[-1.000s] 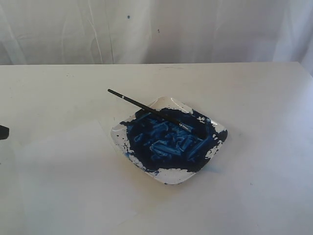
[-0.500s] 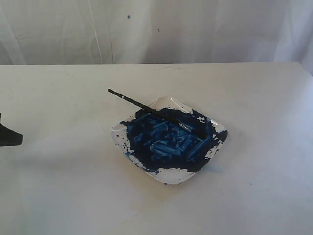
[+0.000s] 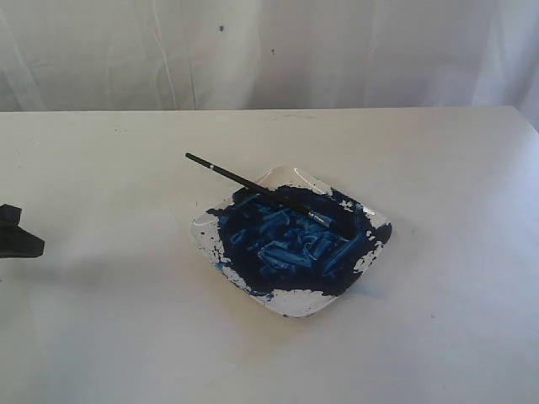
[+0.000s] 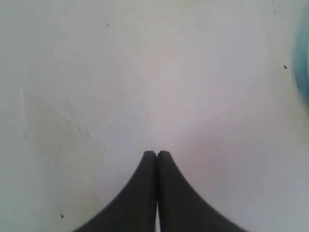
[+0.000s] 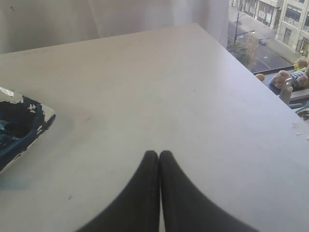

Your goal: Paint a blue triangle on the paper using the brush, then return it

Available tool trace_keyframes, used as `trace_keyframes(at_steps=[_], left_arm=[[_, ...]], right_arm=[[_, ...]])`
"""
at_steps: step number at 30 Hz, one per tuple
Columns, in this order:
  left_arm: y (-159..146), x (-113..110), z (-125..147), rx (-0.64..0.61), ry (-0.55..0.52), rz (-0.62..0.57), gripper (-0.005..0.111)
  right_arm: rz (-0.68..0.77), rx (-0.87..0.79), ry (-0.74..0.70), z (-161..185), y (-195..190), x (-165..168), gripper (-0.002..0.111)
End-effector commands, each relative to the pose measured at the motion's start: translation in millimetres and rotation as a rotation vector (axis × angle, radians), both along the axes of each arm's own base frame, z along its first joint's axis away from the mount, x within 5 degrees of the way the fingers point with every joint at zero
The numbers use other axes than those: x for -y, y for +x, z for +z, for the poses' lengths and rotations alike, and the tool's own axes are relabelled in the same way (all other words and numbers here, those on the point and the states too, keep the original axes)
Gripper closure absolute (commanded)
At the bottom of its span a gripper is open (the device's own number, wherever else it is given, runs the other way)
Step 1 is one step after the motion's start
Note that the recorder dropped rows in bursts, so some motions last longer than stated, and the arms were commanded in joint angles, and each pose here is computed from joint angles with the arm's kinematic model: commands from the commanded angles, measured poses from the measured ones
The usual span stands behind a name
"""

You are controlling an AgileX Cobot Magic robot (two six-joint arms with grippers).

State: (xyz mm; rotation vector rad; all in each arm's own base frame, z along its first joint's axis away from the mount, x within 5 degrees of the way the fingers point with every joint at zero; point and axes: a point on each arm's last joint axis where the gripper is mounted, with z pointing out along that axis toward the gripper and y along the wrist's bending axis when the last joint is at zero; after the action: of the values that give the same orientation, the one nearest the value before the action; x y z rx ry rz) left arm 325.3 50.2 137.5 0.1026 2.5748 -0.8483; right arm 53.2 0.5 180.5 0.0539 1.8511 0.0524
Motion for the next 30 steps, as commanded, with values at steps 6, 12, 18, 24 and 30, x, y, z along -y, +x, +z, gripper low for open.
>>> trace_keyframes(at_steps=[6,12,18,24,30], left_arm=[[2,-1,1,0.011,0.023,0.013,0.107],[3,-2,0,0.016,0.035,0.026,0.107],[4,-3,-1,0.003,0.032,0.049,0.107],[9,23,-5,0.017,0.127,-0.036,0.107],[9,23,-8,-0.018,0.181,-0.002,0.107]], right_arm=[[-0.006,0.019,-0.002,1,0,0,0.108],[-0.006,0.019,-0.002,1,0,0,0.108],[-0.006,0.019,-0.002,1,0,0,0.108],[-0.006,0.019,-0.002,1,0,0,0.108],[-0.006,0.019,-0.002,1,0,0,0.108]])
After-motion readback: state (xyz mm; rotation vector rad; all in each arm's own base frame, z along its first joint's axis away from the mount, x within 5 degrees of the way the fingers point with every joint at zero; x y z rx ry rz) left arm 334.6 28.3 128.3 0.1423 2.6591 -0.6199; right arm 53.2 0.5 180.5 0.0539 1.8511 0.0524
